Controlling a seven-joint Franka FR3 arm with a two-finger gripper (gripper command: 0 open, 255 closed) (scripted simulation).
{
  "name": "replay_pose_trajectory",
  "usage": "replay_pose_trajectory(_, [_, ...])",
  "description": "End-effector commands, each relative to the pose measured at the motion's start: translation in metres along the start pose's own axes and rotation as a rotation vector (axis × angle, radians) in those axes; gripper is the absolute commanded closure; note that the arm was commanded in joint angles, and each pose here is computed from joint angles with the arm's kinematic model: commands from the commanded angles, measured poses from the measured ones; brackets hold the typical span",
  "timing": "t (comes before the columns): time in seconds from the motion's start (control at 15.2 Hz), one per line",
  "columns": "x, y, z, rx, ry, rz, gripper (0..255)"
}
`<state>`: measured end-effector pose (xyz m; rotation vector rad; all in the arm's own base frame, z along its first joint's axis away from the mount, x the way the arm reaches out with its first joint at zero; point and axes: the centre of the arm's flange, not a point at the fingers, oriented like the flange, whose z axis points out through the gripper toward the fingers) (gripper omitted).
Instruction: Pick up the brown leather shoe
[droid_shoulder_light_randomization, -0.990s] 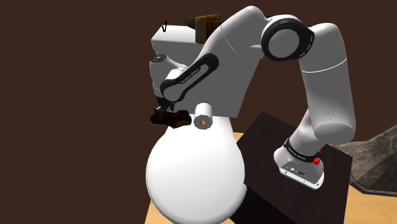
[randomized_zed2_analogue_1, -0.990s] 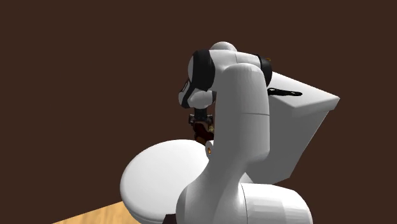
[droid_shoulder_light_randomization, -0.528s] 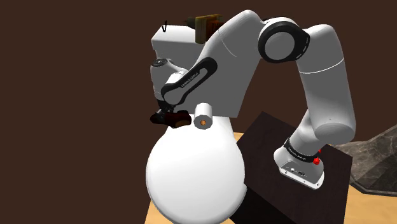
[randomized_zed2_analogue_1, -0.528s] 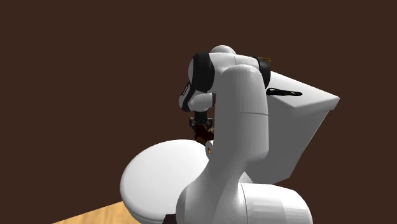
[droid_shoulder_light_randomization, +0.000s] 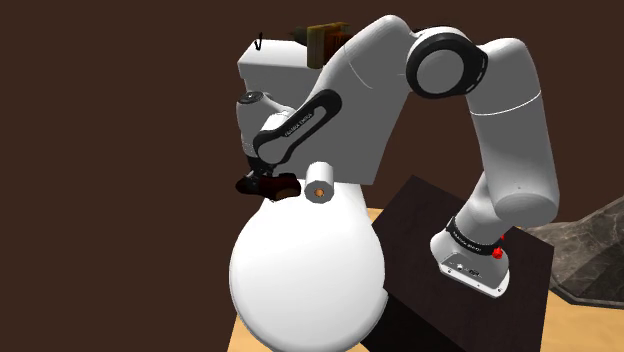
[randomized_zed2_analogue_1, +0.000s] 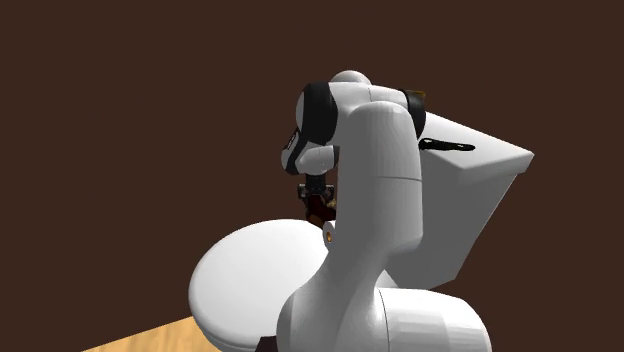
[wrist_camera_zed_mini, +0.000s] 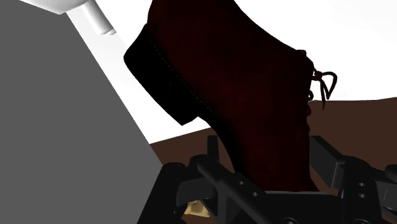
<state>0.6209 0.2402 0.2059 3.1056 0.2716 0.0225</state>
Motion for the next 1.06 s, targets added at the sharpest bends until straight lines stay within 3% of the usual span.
replay_pose_trajectory(0.0, [0.0,0.0,-0.007,0.0,-0.001,0.0,255])
replay_pose_trajectory(0.99, [0.001,0.002,-0.077,0.0,-0.001,0.0,255])
